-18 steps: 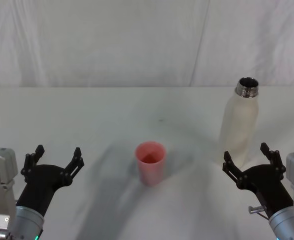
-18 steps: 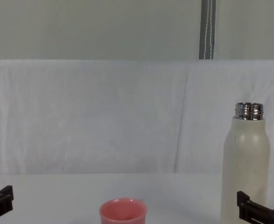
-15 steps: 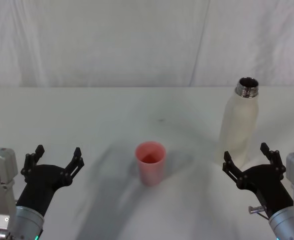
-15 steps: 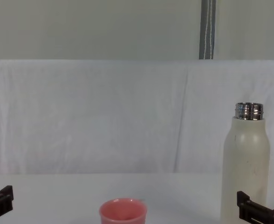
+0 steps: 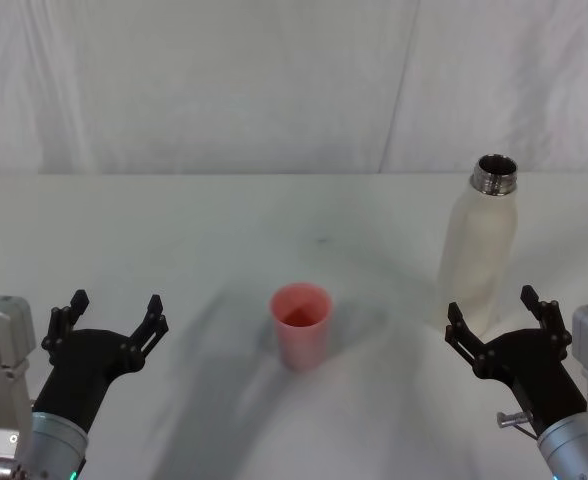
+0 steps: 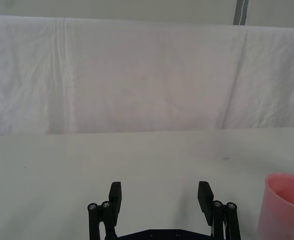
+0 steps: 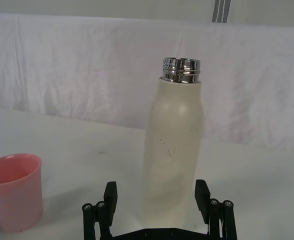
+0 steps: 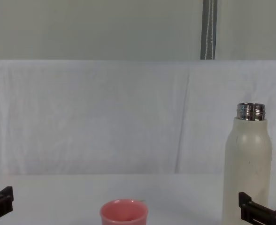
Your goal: Grasp the thermos with one hand and pour water into the cup lid.
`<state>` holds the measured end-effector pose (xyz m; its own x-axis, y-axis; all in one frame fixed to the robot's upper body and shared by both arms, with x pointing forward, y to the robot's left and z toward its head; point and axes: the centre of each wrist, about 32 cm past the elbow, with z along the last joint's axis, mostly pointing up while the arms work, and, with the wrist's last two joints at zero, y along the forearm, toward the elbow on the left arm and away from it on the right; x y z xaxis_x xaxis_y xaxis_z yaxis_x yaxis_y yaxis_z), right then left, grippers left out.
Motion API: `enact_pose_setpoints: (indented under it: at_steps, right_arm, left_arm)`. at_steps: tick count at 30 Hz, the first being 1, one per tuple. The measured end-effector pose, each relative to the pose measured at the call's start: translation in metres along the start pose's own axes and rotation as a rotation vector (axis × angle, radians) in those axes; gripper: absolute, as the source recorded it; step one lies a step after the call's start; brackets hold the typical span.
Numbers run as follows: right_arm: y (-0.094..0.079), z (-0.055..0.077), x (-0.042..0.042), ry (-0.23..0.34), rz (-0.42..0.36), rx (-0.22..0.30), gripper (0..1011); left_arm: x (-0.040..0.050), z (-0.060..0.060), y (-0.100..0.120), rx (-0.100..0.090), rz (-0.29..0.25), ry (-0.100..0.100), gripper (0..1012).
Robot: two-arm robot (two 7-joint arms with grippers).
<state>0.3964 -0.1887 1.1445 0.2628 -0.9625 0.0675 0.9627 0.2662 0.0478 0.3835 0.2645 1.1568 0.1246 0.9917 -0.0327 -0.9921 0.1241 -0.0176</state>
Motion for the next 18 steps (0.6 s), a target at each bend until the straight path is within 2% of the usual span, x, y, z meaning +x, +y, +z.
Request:
enact_pose_setpoints:
  at_steps: [18]
  right_arm:
    - [0.0,0.0,0.0,0.0,0.0,0.0,1001]
  left_arm:
    - [0.0,0.0,0.0,0.0,0.0,0.0,1001]
